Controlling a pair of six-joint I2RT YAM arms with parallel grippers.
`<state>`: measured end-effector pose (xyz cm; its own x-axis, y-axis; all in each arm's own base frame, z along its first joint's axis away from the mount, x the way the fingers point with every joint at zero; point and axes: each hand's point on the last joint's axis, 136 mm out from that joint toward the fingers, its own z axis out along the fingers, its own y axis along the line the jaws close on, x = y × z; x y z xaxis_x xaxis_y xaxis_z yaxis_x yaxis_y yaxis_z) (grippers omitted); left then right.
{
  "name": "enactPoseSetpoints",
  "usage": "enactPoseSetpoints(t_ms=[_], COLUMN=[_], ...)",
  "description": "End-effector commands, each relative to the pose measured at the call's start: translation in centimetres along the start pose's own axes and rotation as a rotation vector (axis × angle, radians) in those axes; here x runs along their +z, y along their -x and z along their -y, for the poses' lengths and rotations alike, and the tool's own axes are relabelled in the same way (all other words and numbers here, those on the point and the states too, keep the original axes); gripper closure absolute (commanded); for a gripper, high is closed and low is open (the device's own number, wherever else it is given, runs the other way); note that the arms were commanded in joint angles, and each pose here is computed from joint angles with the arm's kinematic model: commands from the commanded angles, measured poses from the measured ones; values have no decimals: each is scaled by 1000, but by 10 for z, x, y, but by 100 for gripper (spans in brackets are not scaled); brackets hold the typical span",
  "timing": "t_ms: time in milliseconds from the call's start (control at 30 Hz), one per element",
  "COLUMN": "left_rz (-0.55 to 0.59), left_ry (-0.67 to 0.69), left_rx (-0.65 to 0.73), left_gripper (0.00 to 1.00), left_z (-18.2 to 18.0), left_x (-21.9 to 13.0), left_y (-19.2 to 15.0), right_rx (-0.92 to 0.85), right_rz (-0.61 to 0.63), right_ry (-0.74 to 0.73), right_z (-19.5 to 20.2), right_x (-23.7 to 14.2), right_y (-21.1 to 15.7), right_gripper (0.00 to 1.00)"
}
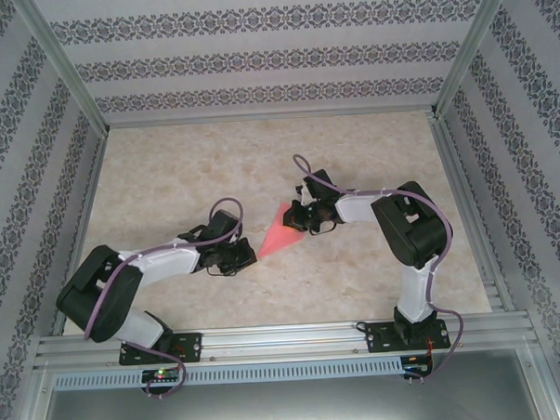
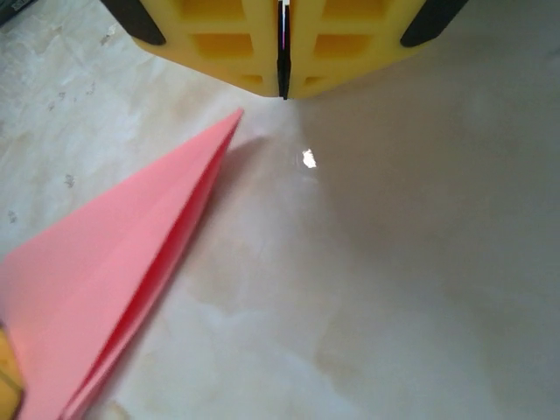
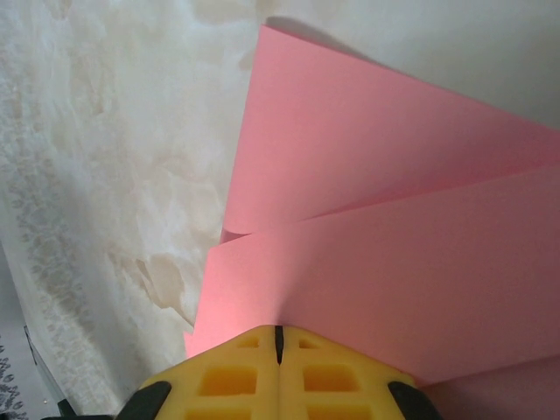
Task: Fold a paper plane with a square sheet of paper (pick it up from the middle)
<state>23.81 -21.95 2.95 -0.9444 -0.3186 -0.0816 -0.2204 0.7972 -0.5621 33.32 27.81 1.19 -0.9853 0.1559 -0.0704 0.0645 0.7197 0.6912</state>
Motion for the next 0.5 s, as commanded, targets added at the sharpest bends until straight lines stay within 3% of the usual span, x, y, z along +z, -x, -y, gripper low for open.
enactPoseSetpoints(t_ms=[0, 167, 467], left_rz=[102, 94, 14], left_ry=[-74, -159, -103], left_rx=[91, 156, 146], left_gripper=[88, 89, 95], left_z=[30, 68, 60], left_x=[-21, -15, 29], left_y=[19, 34, 38], right_rx=[111, 111, 103], right_rz=[-63, -58, -49], right_ry=[-300, -297, -284], right_z=[91, 89, 83], right_x=[14, 12, 8], right_y=[-32, -31, -30], right_gripper=[97, 97, 97])
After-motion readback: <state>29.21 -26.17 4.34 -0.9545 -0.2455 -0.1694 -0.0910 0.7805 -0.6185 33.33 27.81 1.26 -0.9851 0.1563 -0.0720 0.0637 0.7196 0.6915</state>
